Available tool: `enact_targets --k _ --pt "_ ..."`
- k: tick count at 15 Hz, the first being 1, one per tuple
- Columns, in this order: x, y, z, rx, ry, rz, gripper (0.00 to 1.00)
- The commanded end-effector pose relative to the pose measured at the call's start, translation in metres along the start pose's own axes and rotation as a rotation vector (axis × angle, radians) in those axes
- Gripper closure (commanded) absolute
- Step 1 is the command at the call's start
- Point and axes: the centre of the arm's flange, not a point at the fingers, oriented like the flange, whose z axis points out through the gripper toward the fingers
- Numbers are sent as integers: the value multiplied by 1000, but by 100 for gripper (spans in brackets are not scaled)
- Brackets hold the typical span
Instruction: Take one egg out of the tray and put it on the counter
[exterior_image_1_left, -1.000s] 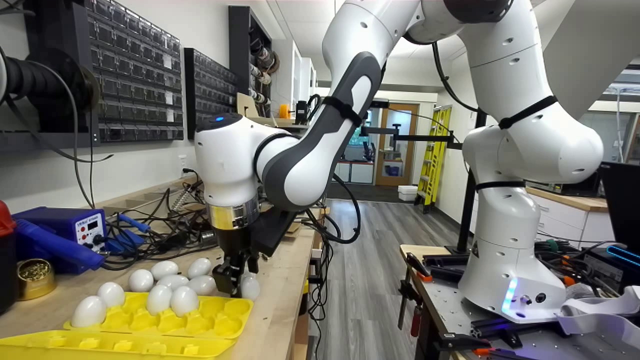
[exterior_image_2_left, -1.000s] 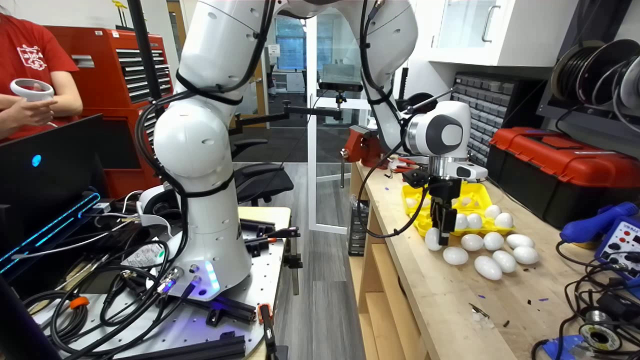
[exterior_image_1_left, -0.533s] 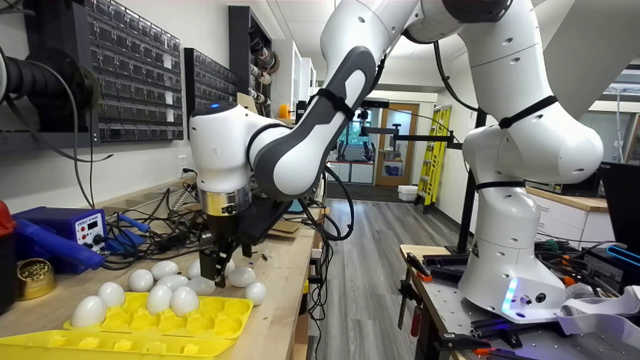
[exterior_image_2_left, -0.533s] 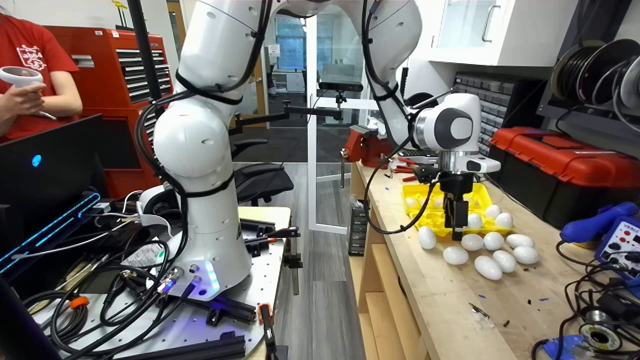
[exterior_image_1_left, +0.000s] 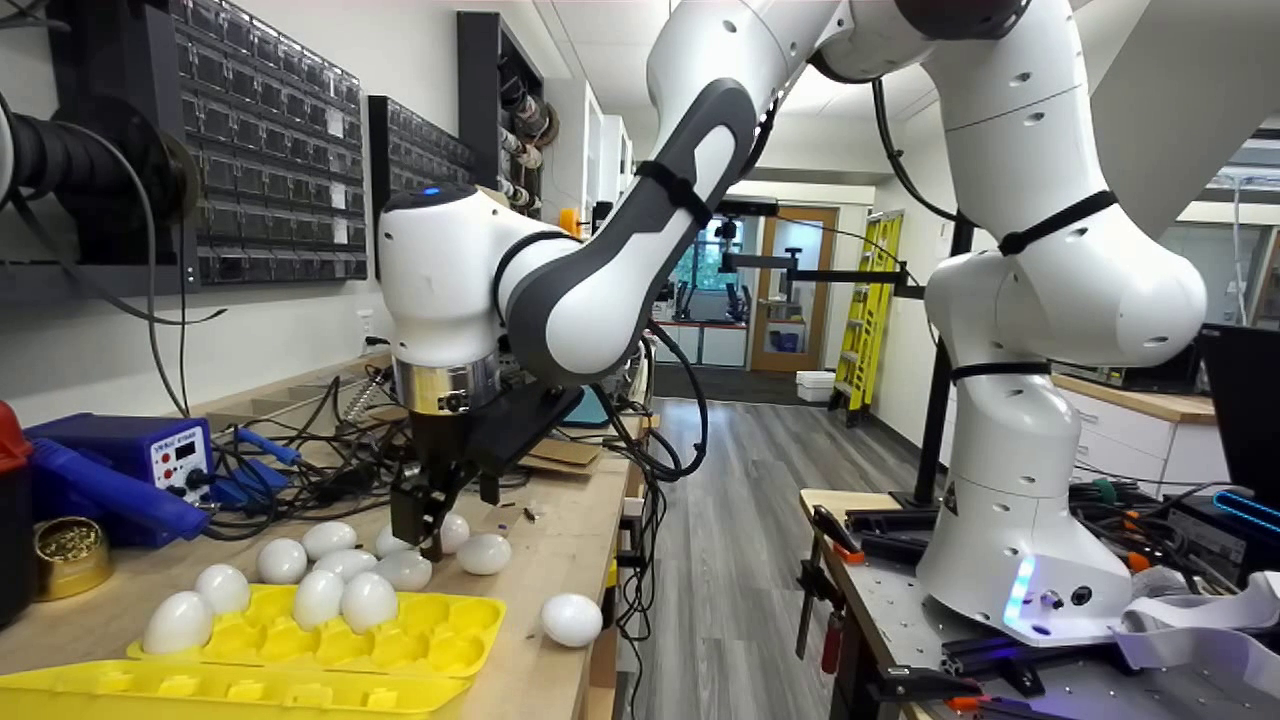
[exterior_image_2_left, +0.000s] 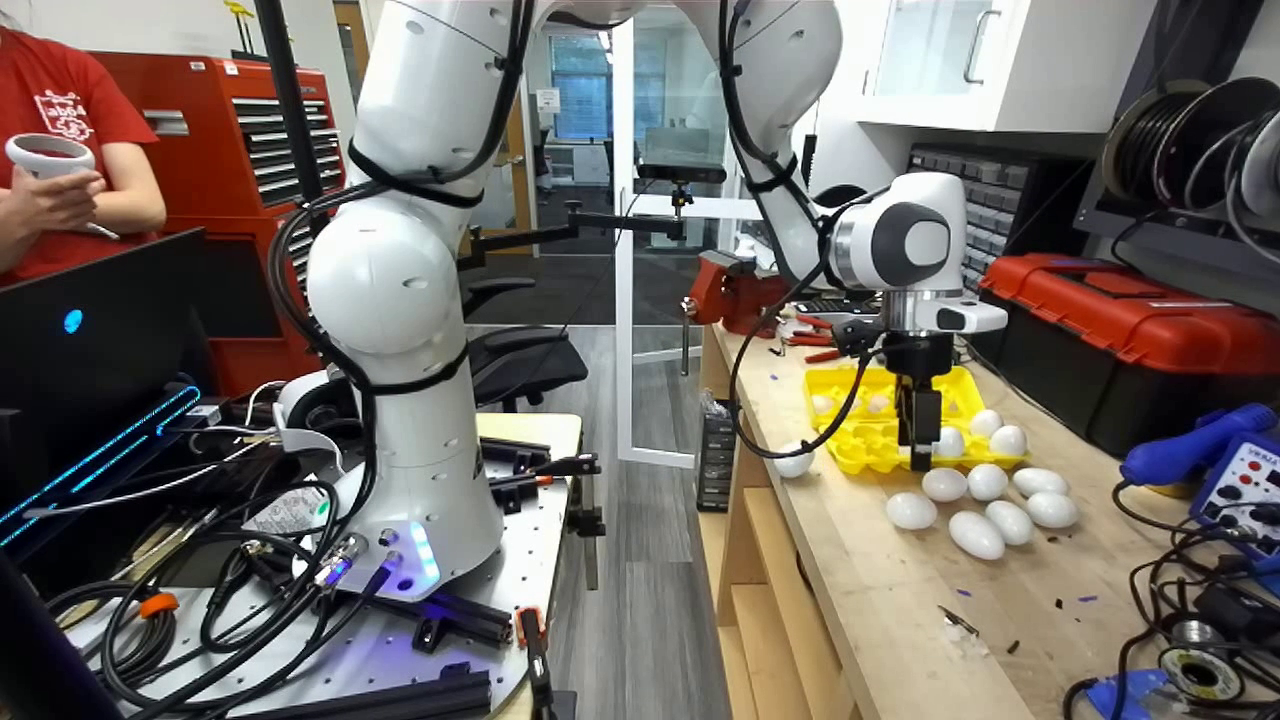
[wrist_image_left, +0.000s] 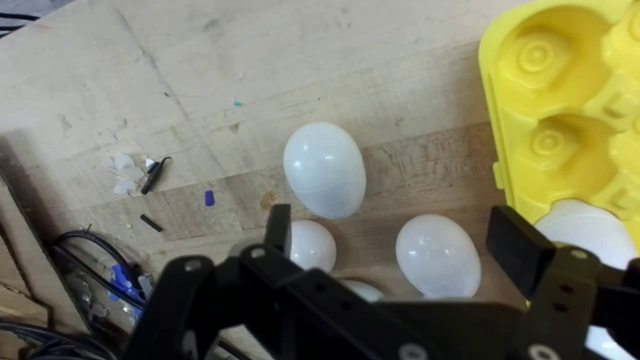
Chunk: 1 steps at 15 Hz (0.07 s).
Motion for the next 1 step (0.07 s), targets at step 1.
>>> enact_targets --k 1 --pt "0 0 0 0 0 0 0"
